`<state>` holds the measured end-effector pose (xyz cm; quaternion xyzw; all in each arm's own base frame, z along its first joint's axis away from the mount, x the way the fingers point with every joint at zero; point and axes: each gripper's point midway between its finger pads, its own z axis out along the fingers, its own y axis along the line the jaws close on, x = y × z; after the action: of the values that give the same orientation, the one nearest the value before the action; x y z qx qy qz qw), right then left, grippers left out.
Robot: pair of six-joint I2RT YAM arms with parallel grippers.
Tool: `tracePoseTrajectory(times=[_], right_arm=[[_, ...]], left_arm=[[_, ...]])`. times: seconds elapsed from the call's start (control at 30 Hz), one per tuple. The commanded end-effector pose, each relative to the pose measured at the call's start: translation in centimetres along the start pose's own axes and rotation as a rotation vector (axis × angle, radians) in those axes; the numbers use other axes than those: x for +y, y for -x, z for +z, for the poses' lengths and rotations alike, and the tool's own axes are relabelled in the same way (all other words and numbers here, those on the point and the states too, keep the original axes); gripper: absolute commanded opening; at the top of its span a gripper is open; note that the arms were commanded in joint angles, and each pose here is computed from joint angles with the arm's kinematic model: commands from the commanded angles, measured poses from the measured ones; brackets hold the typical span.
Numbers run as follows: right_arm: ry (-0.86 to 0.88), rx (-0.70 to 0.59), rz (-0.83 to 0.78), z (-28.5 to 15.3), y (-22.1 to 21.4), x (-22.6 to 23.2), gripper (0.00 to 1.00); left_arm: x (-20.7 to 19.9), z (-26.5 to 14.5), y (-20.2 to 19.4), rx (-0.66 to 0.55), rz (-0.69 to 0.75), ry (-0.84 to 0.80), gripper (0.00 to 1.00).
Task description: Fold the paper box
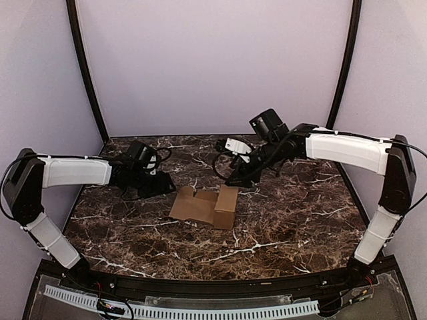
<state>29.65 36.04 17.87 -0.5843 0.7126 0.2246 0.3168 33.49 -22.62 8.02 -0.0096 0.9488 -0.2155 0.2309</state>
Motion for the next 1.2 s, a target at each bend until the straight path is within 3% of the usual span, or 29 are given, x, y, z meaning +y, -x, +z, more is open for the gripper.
tracePoseTrajectory(times=[0.0,0.13,0.37,0.53,0.67,1.17], right_arm=[[0.089,0.106,-0.113,3.6,1.7,5.6,0.7],[0.11,0.156,-0.146,8.4,3.9,8.4,0.67],[0.13,0.241,-0.12,14.5,4.6,11.1,0.63],[0.143,0.279,-0.089,16.2,4.1,11.3,0.55],[0.17,0.291,-0.098,16.9,3.6,12.6,0.54],[0.046,0.309,-0.068,21.0,2.7,10.4,0.44]], left_arm=[[4.6,-3.0,-0.5,-0.042,-0.083,0.136,0.62],[8.5,-4.6,-1.1,-0.082,-0.211,0.177,0.62],[10.4,-6.7,-2.3,-0.111,-0.245,0.191,0.62],[10.5,-7.5,-2.7,-0.13,-0.24,0.18,0.62],[10.4,-7.1,-3.1,-0.114,-0.24,0.168,0.62],[10.1,-6.7,-3.6,-0.102,-0.243,0.134,0.61]])
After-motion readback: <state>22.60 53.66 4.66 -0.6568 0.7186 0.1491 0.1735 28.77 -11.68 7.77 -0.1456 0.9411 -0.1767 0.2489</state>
